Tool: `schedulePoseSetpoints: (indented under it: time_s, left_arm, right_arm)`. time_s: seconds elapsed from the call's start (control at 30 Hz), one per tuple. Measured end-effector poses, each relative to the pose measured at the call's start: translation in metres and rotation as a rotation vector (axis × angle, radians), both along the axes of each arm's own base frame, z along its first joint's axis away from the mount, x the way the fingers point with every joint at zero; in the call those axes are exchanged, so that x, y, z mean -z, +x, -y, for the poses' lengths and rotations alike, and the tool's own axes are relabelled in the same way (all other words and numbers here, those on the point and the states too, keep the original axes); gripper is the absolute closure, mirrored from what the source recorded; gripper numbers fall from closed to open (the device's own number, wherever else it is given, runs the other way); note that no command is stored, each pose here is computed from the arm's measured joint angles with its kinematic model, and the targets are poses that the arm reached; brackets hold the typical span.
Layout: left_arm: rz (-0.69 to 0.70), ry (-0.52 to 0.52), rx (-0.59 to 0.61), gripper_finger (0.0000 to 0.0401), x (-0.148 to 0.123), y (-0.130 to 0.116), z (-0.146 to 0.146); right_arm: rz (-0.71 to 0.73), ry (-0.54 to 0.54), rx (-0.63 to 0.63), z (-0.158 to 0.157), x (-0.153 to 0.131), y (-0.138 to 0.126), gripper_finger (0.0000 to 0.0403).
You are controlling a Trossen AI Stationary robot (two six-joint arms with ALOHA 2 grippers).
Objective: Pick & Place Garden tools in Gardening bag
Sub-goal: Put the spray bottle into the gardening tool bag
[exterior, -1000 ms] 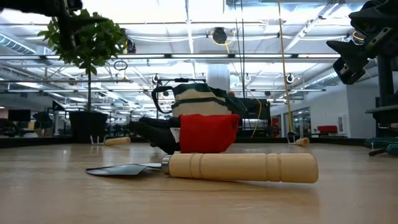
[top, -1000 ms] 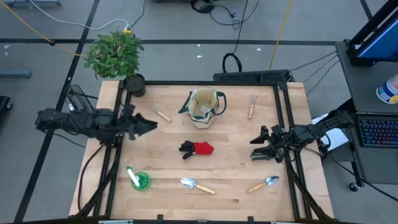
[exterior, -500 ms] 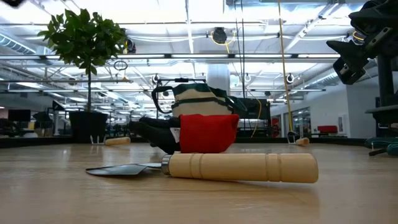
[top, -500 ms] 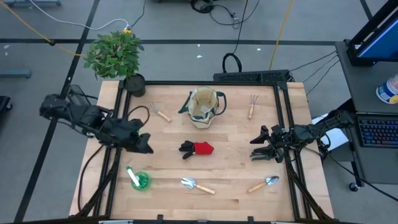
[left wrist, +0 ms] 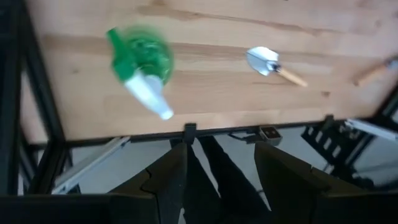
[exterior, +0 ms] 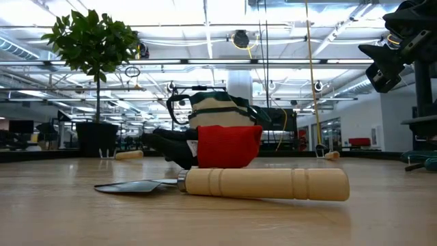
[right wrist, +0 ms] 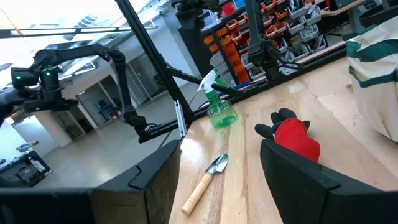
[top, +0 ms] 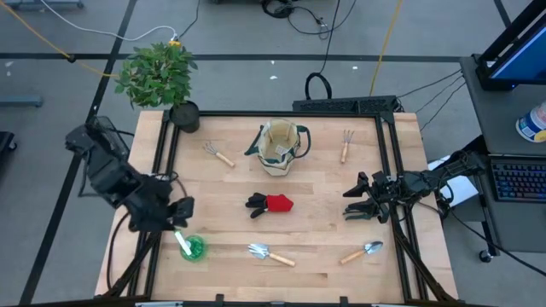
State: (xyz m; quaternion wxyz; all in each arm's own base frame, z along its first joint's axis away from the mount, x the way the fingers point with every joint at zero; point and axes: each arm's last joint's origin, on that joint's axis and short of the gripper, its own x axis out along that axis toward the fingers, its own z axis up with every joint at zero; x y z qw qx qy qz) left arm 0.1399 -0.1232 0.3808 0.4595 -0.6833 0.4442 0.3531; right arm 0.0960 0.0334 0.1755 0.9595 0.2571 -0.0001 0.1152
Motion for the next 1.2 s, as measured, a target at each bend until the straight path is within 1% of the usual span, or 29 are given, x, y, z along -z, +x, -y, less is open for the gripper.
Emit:
schedulePoseSetpoints:
  time_s: [0.13, 0.33, 0.47, 0.57, 0.63, 0.83, 0.93, 1.2]
  left_arm:
    - [-0.056, -0.026, -0.046, 0.0206, 0.000, -0.003, 0.017]
    - [-0.067, -0.014, -0.033, 0.0206, 0.007, 0.001, 0.034]
    - [-0.054, 0.014, -0.013, 0.0206, 0.010, 0.002, 0.039]
    - [-0.054, 0.017, 0.006, 0.0206, 0.010, 0.000, 0.042]
    - [-0.042, 0.029, 0.014, 0.0206, 0.010, -0.001, 0.043]
    - [0.071, 0.135, 0.044, 0.0206, 0.009, 0.000, 0.042]
    - [0.078, 0.145, 0.060, 0.0206, 0.009, 0.000, 0.042]
    - [0.067, 0.155, 0.053, 0.0206, 0.011, -0.001, 0.042]
  right_arm:
    - [0.000, 0.000, 0.000, 0.000, 0.000, 0.000, 0.0188]
    - [0.000, -0.001, 0.000, 0.000, 0.000, 0.000, 0.0188]
    - [0.012, -0.054, 0.004, 0.000, 0.000, 0.000, 0.0188]
    - [0.023, -0.101, 0.006, 0.000, 0.000, 0.000, 0.0188]
    - [0.024, -0.105, 0.007, 0.000, 0.000, 0.000, 0.0188]
    - [0.024, -0.105, 0.007, 0.000, 0.000, 0.000, 0.0188]
    - [0.024, -0.106, 0.007, 0.000, 0.000, 0.000, 0.0188]
    - [0.024, -0.106, 0.007, 0.000, 0.000, 0.000, 0.0188]
